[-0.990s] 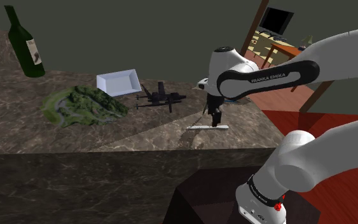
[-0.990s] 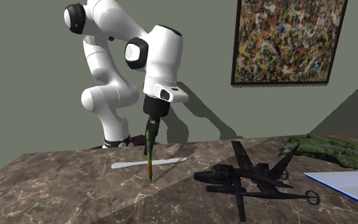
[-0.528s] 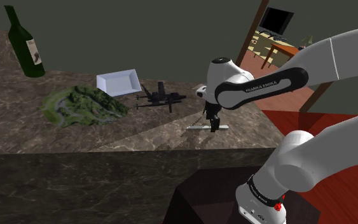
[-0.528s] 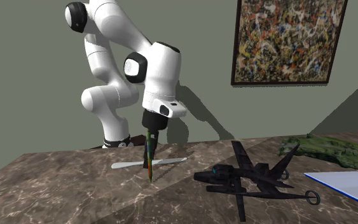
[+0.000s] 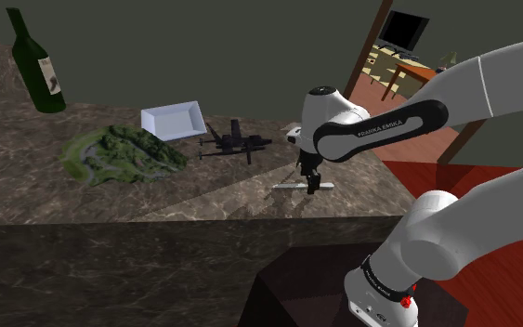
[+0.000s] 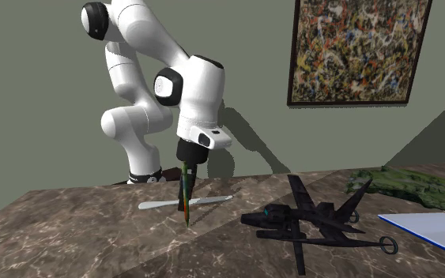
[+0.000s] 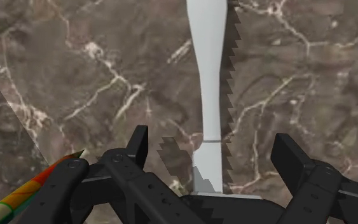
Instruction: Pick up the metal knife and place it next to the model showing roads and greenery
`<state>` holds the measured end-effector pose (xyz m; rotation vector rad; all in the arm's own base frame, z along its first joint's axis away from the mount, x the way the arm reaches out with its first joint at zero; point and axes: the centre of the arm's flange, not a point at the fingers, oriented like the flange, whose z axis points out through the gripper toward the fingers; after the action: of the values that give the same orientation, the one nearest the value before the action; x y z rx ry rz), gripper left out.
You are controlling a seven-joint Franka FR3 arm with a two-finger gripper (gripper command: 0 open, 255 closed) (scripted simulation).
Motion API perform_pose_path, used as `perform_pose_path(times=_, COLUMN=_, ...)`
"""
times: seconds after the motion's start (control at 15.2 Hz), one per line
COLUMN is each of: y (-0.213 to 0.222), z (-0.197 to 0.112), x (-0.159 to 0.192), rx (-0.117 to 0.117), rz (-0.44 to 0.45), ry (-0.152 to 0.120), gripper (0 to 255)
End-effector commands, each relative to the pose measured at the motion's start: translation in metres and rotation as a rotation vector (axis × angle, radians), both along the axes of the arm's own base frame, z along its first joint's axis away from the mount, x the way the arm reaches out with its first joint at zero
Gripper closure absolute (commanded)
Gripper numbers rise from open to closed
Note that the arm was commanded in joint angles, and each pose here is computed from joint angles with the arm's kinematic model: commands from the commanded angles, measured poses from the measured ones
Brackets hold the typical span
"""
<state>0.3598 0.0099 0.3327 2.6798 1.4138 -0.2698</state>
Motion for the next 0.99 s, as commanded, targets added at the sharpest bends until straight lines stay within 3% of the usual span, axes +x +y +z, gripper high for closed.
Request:
perform_pose_path(times=0.0, y=0.000, z=0.000, x=0.000, rx=0.000, rz=0.000, ry=0.000, gripper=255)
perform_pose_path(times=0.59, y=0.000, z=0.000, x=0.000, rx=0.000, rz=0.000, ry=0.000, gripper=255)
perform_pose_path(times=0.92, y=0.000, z=0.026, x=0.000, rx=0.000, rz=0.000, ry=0.000, gripper=255)
